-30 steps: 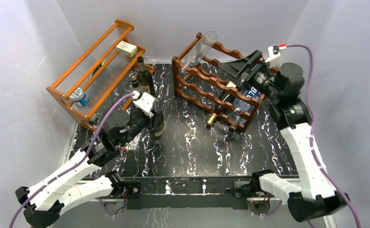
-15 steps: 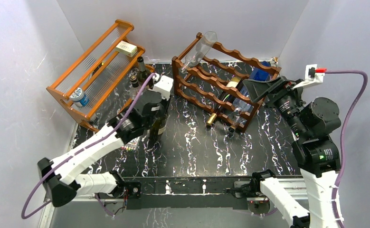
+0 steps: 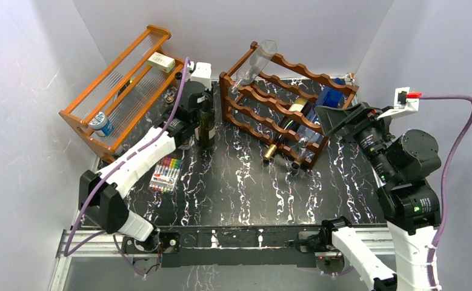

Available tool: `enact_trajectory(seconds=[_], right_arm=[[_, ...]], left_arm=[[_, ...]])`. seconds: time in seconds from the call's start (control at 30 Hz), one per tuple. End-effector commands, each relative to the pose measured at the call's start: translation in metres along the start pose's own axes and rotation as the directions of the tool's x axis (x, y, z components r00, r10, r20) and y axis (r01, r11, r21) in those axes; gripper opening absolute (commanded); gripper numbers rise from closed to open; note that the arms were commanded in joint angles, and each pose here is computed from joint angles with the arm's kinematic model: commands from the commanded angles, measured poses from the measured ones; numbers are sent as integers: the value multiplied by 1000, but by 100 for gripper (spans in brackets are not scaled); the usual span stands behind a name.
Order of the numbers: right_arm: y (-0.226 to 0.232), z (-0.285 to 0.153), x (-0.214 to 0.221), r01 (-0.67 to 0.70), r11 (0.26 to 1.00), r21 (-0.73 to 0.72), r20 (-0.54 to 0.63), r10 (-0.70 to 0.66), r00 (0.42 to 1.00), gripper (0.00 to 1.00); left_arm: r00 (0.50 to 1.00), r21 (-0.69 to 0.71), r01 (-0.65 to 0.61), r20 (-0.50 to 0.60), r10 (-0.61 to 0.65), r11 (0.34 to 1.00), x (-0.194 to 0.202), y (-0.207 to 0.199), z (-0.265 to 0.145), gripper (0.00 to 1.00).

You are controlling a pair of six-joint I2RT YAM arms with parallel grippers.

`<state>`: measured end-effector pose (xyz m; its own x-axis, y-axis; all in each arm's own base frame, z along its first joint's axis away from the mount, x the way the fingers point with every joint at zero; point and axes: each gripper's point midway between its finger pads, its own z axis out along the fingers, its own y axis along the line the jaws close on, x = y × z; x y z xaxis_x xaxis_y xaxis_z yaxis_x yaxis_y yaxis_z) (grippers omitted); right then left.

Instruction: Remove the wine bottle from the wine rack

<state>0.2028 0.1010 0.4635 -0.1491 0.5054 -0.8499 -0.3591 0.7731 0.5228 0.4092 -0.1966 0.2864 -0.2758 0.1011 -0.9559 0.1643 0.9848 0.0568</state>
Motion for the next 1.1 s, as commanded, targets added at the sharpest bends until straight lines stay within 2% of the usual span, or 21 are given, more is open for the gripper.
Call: enact_trajectory(seconds=[0.0, 0.13, 0.37, 1.07], right_arm=[[6, -10, -20, 33, 999, -3, 78, -32, 996, 98], [7, -12, -24, 37, 999, -9, 97, -36, 995, 98], [5, -11, -24, 65, 998, 7, 76, -65, 995, 98], [-5, -12, -22, 104, 993, 50, 77, -107, 991, 98]], left_arm=[[973, 6, 82, 218, -81, 997, -79, 4, 6, 0], [981, -43, 96, 175, -87, 994, -72, 10, 30, 0], [968, -58, 143, 214, -128, 988, -72, 15, 53, 0], [968, -82, 99, 238, -77, 992, -49, 25, 87, 0]])
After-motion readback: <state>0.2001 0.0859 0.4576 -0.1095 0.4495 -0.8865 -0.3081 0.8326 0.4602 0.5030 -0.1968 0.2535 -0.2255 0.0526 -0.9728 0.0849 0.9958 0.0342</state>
